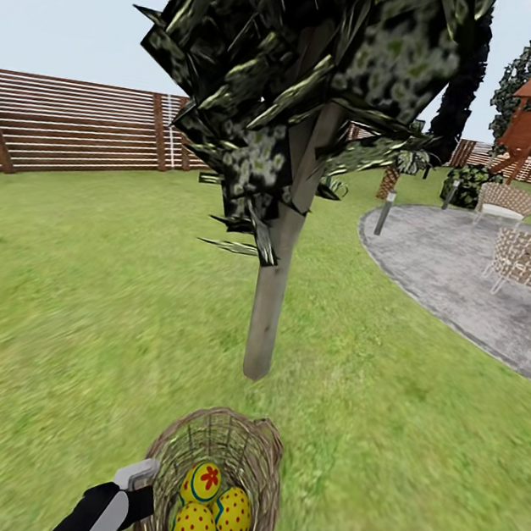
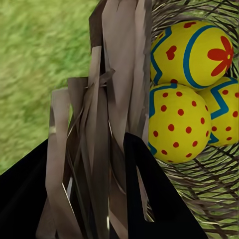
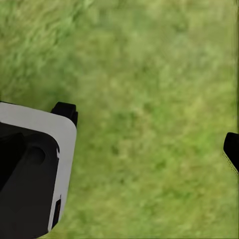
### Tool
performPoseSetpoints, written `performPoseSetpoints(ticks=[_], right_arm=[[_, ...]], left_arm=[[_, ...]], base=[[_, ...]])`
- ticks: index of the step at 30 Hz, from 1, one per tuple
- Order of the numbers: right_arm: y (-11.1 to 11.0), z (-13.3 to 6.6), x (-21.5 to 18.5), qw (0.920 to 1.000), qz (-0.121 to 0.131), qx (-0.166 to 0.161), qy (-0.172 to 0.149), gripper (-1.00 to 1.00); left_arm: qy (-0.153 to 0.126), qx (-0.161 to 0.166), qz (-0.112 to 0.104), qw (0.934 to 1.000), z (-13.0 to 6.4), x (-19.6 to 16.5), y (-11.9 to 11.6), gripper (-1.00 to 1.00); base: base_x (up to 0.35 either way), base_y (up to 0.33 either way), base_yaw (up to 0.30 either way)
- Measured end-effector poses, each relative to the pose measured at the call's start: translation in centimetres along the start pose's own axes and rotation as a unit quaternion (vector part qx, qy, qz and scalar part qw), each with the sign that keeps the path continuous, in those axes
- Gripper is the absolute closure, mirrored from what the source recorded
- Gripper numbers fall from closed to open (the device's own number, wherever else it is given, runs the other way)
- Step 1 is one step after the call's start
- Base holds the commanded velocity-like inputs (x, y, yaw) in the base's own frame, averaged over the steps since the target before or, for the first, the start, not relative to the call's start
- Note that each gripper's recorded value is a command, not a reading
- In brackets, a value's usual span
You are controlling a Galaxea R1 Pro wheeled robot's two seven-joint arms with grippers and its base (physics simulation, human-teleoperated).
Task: Take the three Easter eggs out of the wicker basket on the lawn in the garden, then place them on the lawn next to a single tree (choose any tree) so that all three eggs are next to the same tree and none are left in the basket.
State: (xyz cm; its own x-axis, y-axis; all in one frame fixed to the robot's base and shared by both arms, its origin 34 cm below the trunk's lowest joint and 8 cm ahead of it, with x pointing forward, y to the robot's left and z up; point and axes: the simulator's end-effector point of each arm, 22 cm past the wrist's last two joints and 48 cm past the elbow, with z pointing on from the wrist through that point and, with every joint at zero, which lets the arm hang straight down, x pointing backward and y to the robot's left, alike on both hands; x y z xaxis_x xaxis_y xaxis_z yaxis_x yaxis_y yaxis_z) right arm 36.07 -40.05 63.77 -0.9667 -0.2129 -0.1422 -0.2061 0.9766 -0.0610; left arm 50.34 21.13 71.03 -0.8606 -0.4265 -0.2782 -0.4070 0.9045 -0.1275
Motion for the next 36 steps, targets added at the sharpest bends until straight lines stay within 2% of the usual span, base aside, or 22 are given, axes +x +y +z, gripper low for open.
performPoseSetpoints(ticks=[15, 19, 25, 36], right_arm=[[0.12, 0.01, -0.2, 1.0, 0.003, -0.001, -0.005, -1.0], [0.09, 0.02, -0.18, 1.0, 0.004, 0.0, -0.005, -1.0], [0.07, 0.06, -0.15, 1.0, 0.002, 0.001, -0.004, -1.0], [0.03, 0.56, -0.27, 1.0, 0.002, 0.001, -0.003, -1.0]], left_arm=[[-0.001, 0.001, -0.001, 1.0, -0.03, -0.08, -0.04, 1.0], [0.0, -0.001, 0.0, 1.0, 0.0, -0.02, 0.05, 1.0], [0.0, -0.001, -0.001, 1.0, 0.06, -0.08, 0.15, 1.0], [-0.001, 0.0, -0.001, 1.0, 0.55, -0.18, 0.01, 1.0]], base=[[0.335, 0.0, 0.003], [0.327, 0.0, 0.256], [0.03, 0.0, 0.27], [0.0, 0.0, 0.009]])
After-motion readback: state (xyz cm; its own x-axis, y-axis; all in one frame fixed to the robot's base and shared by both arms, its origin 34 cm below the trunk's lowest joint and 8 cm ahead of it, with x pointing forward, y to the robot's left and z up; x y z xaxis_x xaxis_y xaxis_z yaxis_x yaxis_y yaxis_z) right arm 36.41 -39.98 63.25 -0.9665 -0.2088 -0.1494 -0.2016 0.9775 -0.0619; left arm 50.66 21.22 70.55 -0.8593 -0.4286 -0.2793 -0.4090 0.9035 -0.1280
